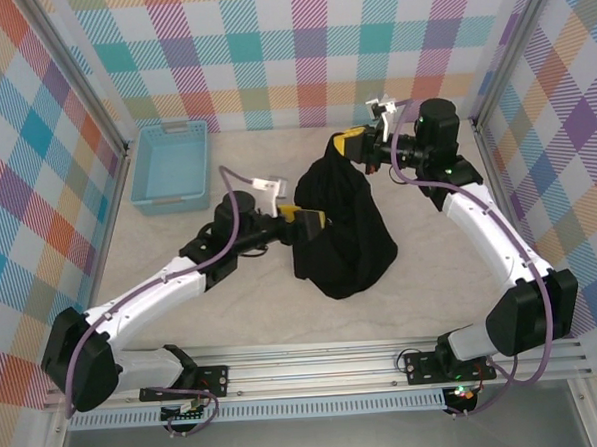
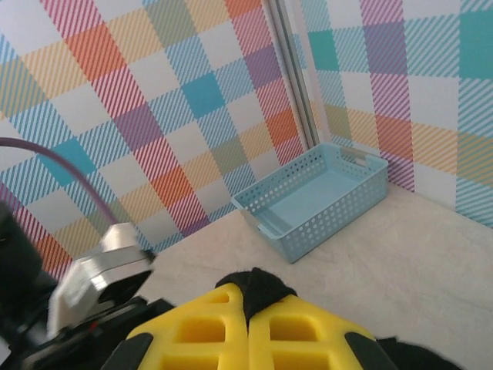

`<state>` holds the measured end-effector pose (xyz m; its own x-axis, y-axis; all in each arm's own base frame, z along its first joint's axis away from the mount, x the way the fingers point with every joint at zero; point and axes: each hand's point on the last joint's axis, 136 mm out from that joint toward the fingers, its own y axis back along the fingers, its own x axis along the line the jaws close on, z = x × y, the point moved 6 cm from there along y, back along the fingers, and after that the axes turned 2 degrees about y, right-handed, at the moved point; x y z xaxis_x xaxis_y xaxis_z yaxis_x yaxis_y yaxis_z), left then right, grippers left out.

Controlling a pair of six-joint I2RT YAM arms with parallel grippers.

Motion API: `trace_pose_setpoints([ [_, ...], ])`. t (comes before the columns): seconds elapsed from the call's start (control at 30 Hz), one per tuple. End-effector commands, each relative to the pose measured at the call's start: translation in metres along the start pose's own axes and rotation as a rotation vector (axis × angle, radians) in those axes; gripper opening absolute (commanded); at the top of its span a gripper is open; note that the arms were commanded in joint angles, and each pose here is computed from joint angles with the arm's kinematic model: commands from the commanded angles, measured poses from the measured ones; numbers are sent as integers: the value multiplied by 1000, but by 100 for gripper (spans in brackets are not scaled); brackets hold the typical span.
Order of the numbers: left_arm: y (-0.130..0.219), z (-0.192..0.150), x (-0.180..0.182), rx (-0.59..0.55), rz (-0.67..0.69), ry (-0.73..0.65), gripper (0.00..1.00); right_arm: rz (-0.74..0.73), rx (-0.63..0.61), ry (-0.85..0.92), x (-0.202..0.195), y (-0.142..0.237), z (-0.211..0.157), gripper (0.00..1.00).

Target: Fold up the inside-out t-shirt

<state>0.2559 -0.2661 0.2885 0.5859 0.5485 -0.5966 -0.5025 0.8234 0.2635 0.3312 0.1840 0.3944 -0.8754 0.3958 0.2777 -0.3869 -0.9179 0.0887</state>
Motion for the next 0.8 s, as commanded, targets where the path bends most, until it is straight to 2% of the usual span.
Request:
trace_pose_setpoints([
  [0.0, -21, 4, 1, 40, 17, -33, 71, 0, -53, 15, 11, 7, 13, 0],
  [0.03, -27, 3, 5, 63, 48, -38, 55, -10, -53, 16, 13, 8, 15, 0],
  [0.13, -23, 12, 44, 20, 255, -27, 22, -95, -44, 57, 17, 22, 24, 0],
  [0.17, -17, 16, 60, -18, 298, 2, 15, -108, -55, 75, 20, 28, 30, 0],
  [0.23, -7, 27, 92, -91, 330, 56, 12, -86, -96, 94, 29, 38, 41, 0],
  [0.27, -6, 35, 100, -94, 300, 80, 14, -62, -115, 98, 35, 41, 46, 0],
  [0.3, -12, 41, 99, -81, 250, 87, 21, -29, -129, 86, 39, 41, 50, 0],
  [0.43, -26, 48, 65, -40, 82, 62, 40, 14, -143, 38, 40, 37, 54, 0],
  [0.63, -8, 36, 22, -55, 20, -51, 68, -12, -123, 13, 32, 33, 49, 0],
  [0.77, -26, 37, 28, -13, 54, -97, 73, 18, -112, 19, 35, 33, 46, 0],
])
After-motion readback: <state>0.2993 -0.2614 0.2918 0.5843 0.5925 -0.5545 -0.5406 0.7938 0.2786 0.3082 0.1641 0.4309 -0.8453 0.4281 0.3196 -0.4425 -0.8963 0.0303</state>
